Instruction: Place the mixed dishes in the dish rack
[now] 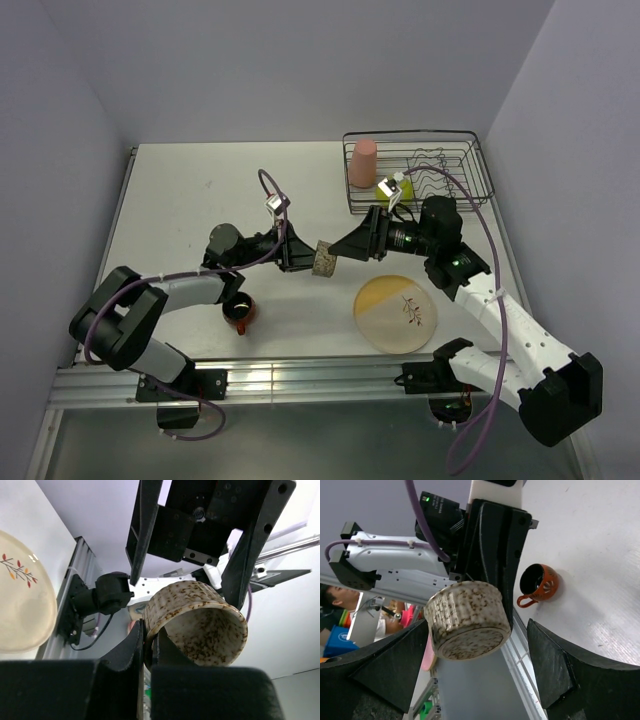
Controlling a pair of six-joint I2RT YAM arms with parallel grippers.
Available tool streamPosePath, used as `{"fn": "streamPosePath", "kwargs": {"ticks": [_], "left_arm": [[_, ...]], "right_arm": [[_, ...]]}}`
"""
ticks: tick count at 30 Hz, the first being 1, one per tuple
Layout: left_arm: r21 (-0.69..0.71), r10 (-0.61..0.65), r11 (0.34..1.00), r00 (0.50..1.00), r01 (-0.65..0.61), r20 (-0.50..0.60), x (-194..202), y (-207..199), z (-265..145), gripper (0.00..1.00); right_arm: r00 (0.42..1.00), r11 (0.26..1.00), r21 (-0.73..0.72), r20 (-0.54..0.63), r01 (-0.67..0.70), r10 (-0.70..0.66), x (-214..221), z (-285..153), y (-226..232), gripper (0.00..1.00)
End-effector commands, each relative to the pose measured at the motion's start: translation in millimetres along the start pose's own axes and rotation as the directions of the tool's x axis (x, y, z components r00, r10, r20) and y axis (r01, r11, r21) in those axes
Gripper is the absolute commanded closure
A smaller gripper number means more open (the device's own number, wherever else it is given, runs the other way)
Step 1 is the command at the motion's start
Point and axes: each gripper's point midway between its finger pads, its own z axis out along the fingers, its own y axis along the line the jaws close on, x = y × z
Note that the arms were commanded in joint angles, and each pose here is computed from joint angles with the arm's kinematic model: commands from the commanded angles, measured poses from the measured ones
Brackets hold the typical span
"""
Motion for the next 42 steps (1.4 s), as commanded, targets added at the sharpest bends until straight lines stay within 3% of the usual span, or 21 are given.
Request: {"fn": "streamPosePath", "kwargs": {"ticks": [1, 18, 23, 28, 31, 32, 34, 35, 38, 42], "left_arm": [[0.196, 0.159, 0.967, 0.987, -0.162, 0.029, -1.9, -52.0, -3.7, 1.0], [0.136, 0.129, 0.981, 0.988, -0.139, 0.082, -17.2, -40.0, 2.9, 1.0], [0.133, 0.12, 0.983, 0.99, -0.13, 0.078, -18.1, -37.5, 4.1, 1.0], [0.143, 0.112, 0.982, 0.991, -0.121, 0.071, -17.7, -37.3, 4.5, 1.0], [0.14, 0.096, 0.985, 0.993, -0.104, 0.064, -16.4, -32.9, 4.4, 0.98], [0.143, 0.092, 0.985, 0.994, -0.1, 0.063, -16.1, -32.4, 3.7, 0.73], [0.155, 0.081, 0.984, 0.995, -0.09, 0.064, -14.3, -31.3, 1.6, 0.44], [0.159, 0.08, 0.983, 0.995, -0.089, 0.061, -13.2, -30.8, 1.0, 0.2], [0.159, 0.068, 0.985, 0.997, -0.073, 0.041, -9.8, -24.7, -0.4, 0.01], [0.122, 0.035, 0.992, 0.998, -0.041, 0.053, -10.5, -11.1, -6.4, 0.01]], "right_arm": [[1.0, 0.996, -0.082, 0.004, 0.027, -0.027, -2.9, -2.2, 17.3, 0.14], [0.997, 0.991, -0.118, -0.029, 0.062, -0.066, 4.8, 12.5, 34.0, 0.16], [0.996, 0.991, -0.114, -0.037, 0.075, -0.08, 4.8, 15.4, 38.3, 0.23], [0.995, 0.991, -0.093, -0.02, 0.095, -0.097, 1.6, 14.5, 37.0, 0.52], [0.995, 0.993, -0.078, -0.017, 0.094, -0.096, 0.1, 15.1, 35.0, 0.94], [0.995, 0.993, -0.07, -0.016, 0.096, -0.098, -0.7, 15.3, 34.1, 1.0], [0.995, 0.994, -0.055, -0.01, 0.1, -0.1, -2.7, 16.1, 31.7, 1.0], [0.995, 0.994, -0.046, -0.009, 0.104, -0.104, -2.9, 16.1, 30.3, 1.0], [0.994, 0.994, -0.028, 0.003, 0.107, -0.107, -4.7, 15.8, 27.6, 1.0], [0.993, 0.993, 0.001, 0.017, 0.12, -0.12, -8.4, 16.0, 23.6, 1.0]]}}
